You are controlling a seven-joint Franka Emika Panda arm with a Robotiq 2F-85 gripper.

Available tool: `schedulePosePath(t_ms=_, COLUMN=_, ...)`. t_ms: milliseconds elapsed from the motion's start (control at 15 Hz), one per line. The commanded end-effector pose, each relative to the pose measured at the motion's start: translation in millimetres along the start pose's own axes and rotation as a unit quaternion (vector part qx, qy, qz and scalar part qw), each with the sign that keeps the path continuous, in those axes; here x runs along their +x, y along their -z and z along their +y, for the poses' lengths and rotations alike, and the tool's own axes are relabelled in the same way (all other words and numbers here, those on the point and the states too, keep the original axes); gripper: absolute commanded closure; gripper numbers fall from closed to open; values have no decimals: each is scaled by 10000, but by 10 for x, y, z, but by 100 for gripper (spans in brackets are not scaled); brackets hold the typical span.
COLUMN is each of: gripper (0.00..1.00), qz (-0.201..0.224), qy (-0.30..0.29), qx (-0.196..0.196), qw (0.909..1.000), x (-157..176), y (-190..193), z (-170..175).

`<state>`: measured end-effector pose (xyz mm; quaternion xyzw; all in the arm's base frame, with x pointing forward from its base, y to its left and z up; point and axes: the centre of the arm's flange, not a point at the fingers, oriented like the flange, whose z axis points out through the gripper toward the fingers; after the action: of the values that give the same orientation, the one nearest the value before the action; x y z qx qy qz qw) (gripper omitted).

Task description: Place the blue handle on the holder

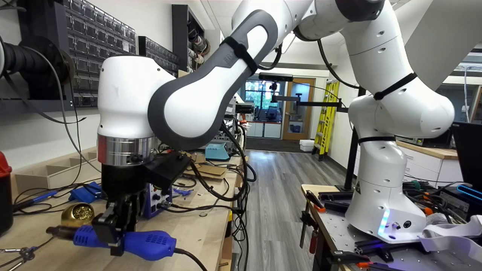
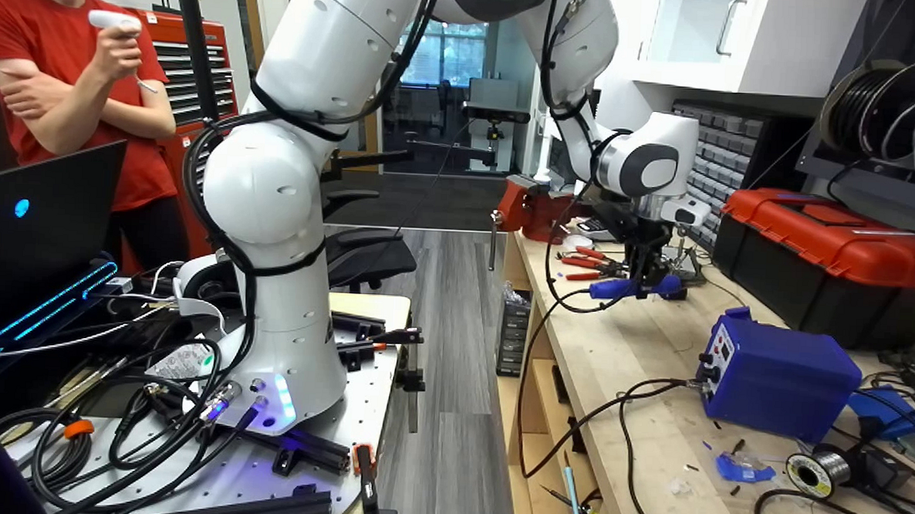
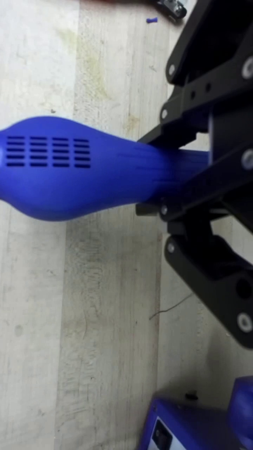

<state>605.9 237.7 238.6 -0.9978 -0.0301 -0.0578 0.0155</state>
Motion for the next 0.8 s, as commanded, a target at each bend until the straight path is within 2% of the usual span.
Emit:
schedulePosePath(t_ms=0, gripper=88, qz=305, qy=-379, qx=-53, qw=9988, x=24, y=319, z=89)
schedulePosePath(t_ms=733, gripper=88, qz=875, qy=-1311, qx=-94, qw=9875, x=409, y=834, z=520)
